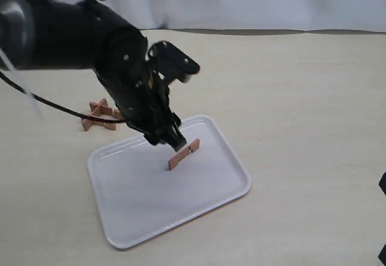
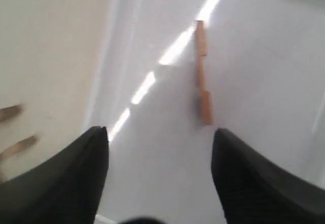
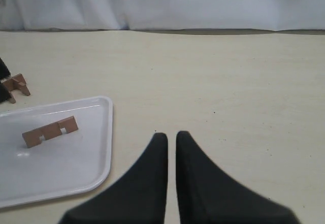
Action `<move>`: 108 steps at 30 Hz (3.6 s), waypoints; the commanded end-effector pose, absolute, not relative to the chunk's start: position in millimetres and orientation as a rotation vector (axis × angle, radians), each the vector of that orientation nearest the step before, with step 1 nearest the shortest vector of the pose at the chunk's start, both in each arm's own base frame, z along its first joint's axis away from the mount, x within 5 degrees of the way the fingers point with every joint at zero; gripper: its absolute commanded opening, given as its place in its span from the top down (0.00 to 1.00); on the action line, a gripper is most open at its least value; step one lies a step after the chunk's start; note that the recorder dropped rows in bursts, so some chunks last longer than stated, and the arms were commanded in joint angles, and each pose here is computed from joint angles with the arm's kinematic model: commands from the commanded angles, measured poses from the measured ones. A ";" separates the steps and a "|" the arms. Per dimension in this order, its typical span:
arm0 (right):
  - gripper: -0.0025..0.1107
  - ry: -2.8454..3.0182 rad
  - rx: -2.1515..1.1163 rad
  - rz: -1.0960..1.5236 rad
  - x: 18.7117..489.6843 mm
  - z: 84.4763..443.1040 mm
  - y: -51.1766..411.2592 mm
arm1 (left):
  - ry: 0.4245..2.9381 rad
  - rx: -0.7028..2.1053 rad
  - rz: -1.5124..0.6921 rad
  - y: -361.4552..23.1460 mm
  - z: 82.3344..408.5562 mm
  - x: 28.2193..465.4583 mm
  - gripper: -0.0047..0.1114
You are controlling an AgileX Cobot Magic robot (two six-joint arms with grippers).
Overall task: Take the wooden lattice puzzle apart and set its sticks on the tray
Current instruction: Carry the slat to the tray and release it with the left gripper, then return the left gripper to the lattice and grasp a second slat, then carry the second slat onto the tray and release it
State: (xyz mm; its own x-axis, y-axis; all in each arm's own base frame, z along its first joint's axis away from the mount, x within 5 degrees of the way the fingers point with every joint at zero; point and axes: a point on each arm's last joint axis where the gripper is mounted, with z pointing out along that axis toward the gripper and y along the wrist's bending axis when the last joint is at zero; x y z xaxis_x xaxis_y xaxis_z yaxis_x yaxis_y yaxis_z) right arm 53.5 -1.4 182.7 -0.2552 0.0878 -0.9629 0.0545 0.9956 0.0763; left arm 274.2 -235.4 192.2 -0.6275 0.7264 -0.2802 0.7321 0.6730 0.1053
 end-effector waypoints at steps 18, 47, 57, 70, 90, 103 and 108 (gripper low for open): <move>0.93 1.826 0.098 0.032 53.4 182.1 -1.2 | 2.673 0.477 -0.016 -93.9 143.3 312.7 0.46; 0.93 1.826 0.098 0.032 53.4 182.1 -1.2 | 2.680 0.490 -0.028 -97.4 112.1 320.6 0.82; 0.93 1.826 0.098 0.032 53.4 182.1 -1.2 | 2.683 0.491 -0.027 -97.3 111.9 320.3 0.63; 0.93 1.826 0.098 0.032 53.4 182.1 -1.2 | 2.681 0.493 -0.027 -97.4 110.9 320.7 0.82; 0.93 1.826 0.098 0.032 53.4 182.1 -1.2 | 2.602 0.494 -0.023 -95.7 146.7 317.6 0.96; 0.93 1.826 0.098 0.032 53.4 182.1 -1.2 | 2.383 0.865 -0.160 -180.0 185.0 273.4 0.96; 0.93 1.826 0.098 0.032 53.4 182.1 -1.2 | 2.343 1.083 -0.196 -218.3 184.8 241.4 0.96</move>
State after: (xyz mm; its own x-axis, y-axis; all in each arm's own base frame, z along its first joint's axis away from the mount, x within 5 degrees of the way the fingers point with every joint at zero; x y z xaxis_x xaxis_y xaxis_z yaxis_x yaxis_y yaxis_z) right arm 53.5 -1.4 182.7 -0.2552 0.0878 -0.9629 0.0545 0.9956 0.0763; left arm 257.8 -202.0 186.2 -0.5660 0.6049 -0.5601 0.6837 0.7240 0.0911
